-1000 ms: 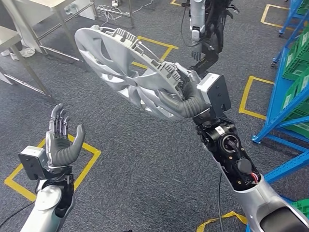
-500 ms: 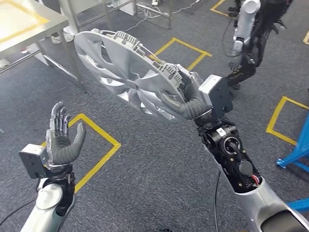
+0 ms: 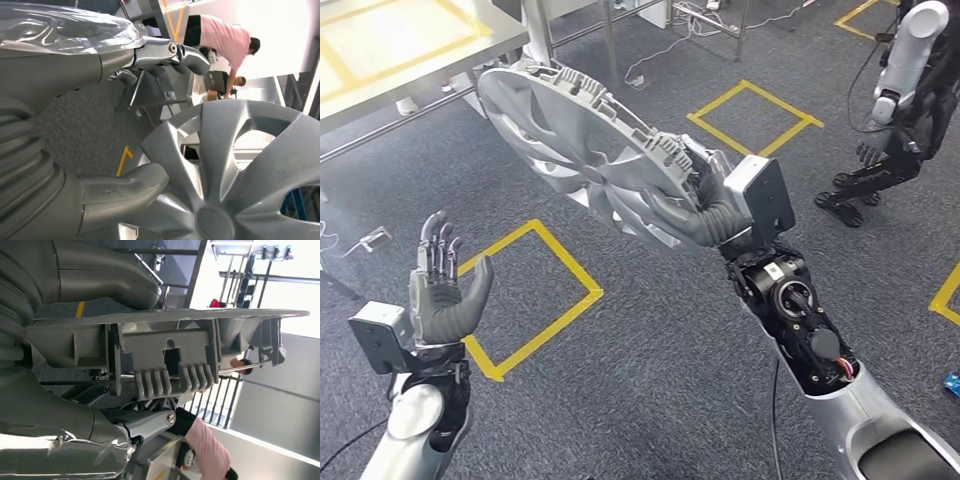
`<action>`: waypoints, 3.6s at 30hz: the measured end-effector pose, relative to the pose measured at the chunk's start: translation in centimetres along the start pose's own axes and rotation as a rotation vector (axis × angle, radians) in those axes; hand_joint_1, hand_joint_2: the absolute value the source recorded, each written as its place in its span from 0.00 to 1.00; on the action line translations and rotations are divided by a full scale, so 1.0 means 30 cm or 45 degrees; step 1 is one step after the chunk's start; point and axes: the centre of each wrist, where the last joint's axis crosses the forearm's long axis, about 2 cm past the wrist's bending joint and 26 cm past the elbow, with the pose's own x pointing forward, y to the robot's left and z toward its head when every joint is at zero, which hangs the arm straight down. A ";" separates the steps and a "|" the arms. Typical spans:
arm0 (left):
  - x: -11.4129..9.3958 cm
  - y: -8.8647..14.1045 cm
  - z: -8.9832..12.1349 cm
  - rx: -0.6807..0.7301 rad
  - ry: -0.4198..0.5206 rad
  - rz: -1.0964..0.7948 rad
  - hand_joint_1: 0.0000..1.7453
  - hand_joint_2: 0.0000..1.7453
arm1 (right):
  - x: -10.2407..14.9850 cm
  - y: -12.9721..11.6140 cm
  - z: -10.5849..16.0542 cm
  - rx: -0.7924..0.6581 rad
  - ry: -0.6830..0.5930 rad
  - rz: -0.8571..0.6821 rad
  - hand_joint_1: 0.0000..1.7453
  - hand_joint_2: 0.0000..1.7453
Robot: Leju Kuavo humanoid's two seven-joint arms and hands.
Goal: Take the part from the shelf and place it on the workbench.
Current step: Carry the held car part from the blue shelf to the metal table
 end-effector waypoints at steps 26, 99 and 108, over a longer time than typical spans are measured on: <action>-0.003 -0.014 -0.018 -0.023 -0.057 0.045 0.00 1.00 | -0.011 -0.006 0.005 -0.026 0.030 0.005 1.00 1.00; 0.018 0.002 -0.047 -0.012 0.012 0.062 0.00 1.00 | -0.054 0.027 0.040 -0.040 0.123 -0.068 1.00 1.00; 0.018 -0.004 -0.051 -0.036 -0.014 0.067 0.00 1.00 | -0.052 0.023 0.030 -0.041 0.090 -0.067 1.00 1.00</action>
